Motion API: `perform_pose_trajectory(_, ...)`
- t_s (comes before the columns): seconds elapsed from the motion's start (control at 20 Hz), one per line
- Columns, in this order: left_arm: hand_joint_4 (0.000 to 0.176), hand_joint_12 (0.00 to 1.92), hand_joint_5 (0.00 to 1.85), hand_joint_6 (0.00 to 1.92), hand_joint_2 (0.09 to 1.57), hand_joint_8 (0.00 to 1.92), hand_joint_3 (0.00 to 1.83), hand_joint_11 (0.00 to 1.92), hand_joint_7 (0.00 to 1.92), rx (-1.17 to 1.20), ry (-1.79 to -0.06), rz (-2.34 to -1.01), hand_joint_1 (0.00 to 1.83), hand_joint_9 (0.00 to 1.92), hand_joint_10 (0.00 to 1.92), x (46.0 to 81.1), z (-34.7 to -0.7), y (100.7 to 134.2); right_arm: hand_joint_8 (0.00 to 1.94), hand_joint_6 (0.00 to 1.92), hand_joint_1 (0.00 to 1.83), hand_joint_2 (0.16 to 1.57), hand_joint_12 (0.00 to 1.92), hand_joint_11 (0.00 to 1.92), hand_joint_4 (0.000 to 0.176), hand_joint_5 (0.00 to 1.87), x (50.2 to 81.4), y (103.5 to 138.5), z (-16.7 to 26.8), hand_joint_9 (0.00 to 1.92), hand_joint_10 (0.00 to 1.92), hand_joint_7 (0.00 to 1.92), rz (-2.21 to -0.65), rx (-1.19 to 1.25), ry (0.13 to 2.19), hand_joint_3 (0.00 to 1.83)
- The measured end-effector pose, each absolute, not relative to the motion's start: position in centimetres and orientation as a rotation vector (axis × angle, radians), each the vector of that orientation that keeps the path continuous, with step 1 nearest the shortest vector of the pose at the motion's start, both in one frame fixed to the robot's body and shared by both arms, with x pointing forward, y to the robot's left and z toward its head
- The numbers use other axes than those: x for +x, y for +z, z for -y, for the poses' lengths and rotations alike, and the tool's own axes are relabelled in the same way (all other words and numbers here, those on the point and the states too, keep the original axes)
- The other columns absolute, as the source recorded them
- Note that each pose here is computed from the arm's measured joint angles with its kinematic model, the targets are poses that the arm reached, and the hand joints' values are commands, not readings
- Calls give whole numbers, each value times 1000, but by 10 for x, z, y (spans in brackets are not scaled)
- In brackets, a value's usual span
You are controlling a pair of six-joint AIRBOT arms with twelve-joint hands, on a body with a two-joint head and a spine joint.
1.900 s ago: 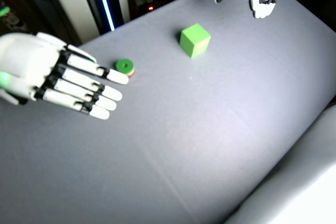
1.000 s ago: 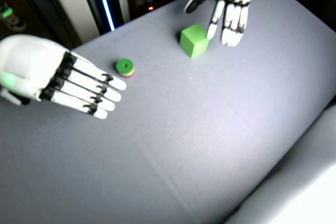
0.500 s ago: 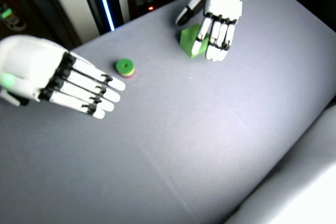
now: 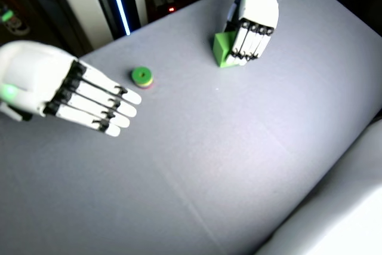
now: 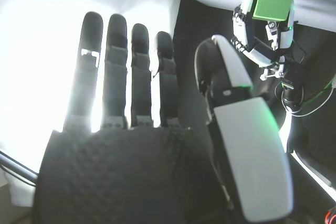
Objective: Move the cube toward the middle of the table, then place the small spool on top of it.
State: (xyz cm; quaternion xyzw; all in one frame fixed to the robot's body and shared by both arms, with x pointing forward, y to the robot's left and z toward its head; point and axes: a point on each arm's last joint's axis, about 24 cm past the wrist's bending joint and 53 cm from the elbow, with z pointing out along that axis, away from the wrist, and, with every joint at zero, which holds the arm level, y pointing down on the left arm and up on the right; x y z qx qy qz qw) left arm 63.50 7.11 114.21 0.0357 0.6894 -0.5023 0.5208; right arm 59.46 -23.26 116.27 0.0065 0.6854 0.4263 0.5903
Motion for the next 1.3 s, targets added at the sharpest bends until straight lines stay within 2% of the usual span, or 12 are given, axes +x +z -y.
perform_pose_trajectory(0.15, 0, 1526, 814, 962, 1208, 1474, 1, 656, 736, 82, -1204, -1594, 1326, 781, 1471, 647, -72, 1164, 3, 1, 786, 1341, 674, 309, 0, 547, 595, 1163, 233, 529, 0, 515, -1595, 18, 991, 0)
perform_pose_trajectory(0.3, 0, 1406, 829, 1072, 1198, 1393, 0, 661, 823, 86, -1211, -1528, 1200, 752, 1092, 664, -65, 1187, 5, 3, 803, 1344, 677, 315, 0, 550, 596, 1164, 232, 543, 8, 529, -1589, 19, 996, 0)
perform_pose_trajectory(0.45, 0, 1467, 1078, 570, 1126, 1353, 0, 757, 898, 90, -1216, -1522, 1266, 859, 1110, 680, -47, 1195, 0, 0, 733, 1352, 700, 310, 0, 538, 595, 1163, 231, 538, 2, 513, -1587, 19, 1000, 2)
perform_pose_trajectory(0.6, 0, 1359, 1138, 433, 1100, 1150, 0, 785, 940, 86, -1218, -1528, 1362, 930, 1236, 692, -35, 1196, 3, 2, 747, 1351, 702, 310, 0, 545, 596, 1163, 230, 538, 3, 518, -1589, 17, 1002, 1)
perform_pose_trajectory(0.65, 0, 1313, 1153, 459, 1093, 1202, 3, 816, 961, 83, -1213, -1542, 1291, 927, 966, 697, -30, 1193, 5, 4, 751, 1351, 706, 316, 0, 549, 596, 1164, 229, 545, 6, 523, -1584, 16, 1005, 0)
perform_pose_trajectory(0.8, 0, 1283, 963, 655, 1146, 1247, 0, 797, 865, 25, -1236, -1591, 1372, 880, 1387, 713, -20, 1178, 4, 4, 731, 1346, 718, 309, 0, 557, 597, 1165, 225, 549, 5, 530, -1577, 9, 1015, 0)
perform_pose_trajectory(0.85, 0, 1330, 1080, 579, 1120, 1293, 0, 794, 922, 11, -1233, -1614, 1268, 926, 828, 716, -17, 1171, 0, 0, 694, 1346, 769, 269, 0, 575, 598, 1165, 223, 544, 0, 536, -1575, 5, 1020, 1)
perform_pose_trajectory(1.05, 0, 1238, 1015, 759, 1107, 1122, 3, 564, 999, 14, -1228, -1659, 1242, 952, 481, 717, -6, 1157, 1, 0, 699, 1364, 829, 161, 0, 575, 599, 1161, 222, 506, 0, 539, -1588, 4, 1017, 0)
perform_pose_trajectory(1.1, 0, 1228, 733, 344, 1078, 477, 0, 308, 767, 14, -1228, -1665, 1148, 870, 261, 717, -4, 1156, 0, 0, 820, 1351, 911, 58, 0, 592, 599, 1161, 222, 482, 0, 560, -1588, 2, 1018, 1)
perform_pose_trajectory(1.2, 0, 1214, 675, 108, 1070, 166, 0, 277, 742, 13, -1225, -1664, 1124, 855, 163, 718, -5, 1157, 0, 0, 815, 1358, 930, 45, 0, 585, 598, 1161, 222, 470, 0, 551, -1589, 0, 1018, 3)
perform_pose_trajectory(1.25, 19, 1200, 592, 22, 1072, 41, 0, 278, 680, 13, -1223, -1663, 1106, 822, 90, 719, -5, 1156, 1, 0, 804, 1365, 975, 47, 0, 581, 599, 1161, 222, 494, 4, 562, -1590, 1, 1017, 2)
perform_pose_trajectory(1.3, 70, 1086, 437, 0, 1049, 1, 0, 330, 530, 12, -1221, -1667, 1005, 726, 10, 719, -5, 1156, 4, 2, 845, 1362, 985, 65, 0, 582, 599, 1161, 222, 511, 8, 567, -1590, 1, 1017, 0)
